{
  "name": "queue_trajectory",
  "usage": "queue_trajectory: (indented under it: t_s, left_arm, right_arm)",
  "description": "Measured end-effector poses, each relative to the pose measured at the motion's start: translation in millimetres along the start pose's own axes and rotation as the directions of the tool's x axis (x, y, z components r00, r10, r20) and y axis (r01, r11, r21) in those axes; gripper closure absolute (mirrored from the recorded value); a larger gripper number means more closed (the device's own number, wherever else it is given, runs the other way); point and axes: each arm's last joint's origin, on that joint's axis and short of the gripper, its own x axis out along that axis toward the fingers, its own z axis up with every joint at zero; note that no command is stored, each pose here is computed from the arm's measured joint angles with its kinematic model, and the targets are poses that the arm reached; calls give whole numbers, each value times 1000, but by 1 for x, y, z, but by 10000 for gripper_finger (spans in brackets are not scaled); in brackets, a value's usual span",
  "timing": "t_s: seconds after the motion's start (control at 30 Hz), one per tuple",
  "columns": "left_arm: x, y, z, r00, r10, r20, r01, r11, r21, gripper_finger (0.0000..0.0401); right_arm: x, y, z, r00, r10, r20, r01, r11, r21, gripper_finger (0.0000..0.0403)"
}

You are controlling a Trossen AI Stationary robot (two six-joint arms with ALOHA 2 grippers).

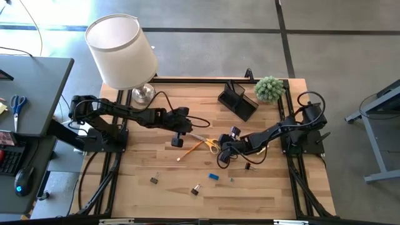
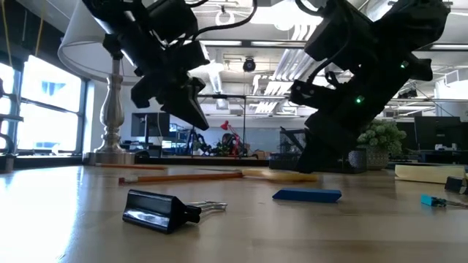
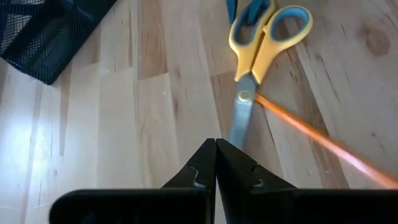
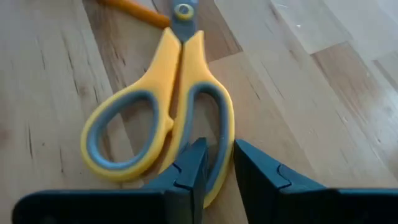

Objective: Pick and place office supplies into organizer
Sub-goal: Put the yellow scissors into the desk organizer

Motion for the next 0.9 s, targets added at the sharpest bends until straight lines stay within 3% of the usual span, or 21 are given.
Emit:
queue_trajectory:
  t_s: [0.13,0.3,0.57,0.7,0.9]
  left_arm:
    - [0,0,0,1000,1,2,-1,1000,0,400]
    - [0,0,0,1000,-1,-4,1,1000,0,400]
    - [-2,-5,-15,987,-53,-155,44,997,-58,401]
    - [-2,-7,-17,982,-62,-179,49,996,-73,401]
    - [-14,-8,-24,985,-40,-170,27,997,-76,401]
  right_arm:
    - [1,0,-1,1000,-7,-4,7,1000,2,343]
    - [-6,-3,2,999,-44,20,44,999,-27,390]
    - [-47,-22,16,979,-184,91,186,982,-15,396]
    - [-85,-36,41,959,-265,99,273,960,-70,396]
    - [-142,-56,104,924,-382,-30,364,899,-244,398]
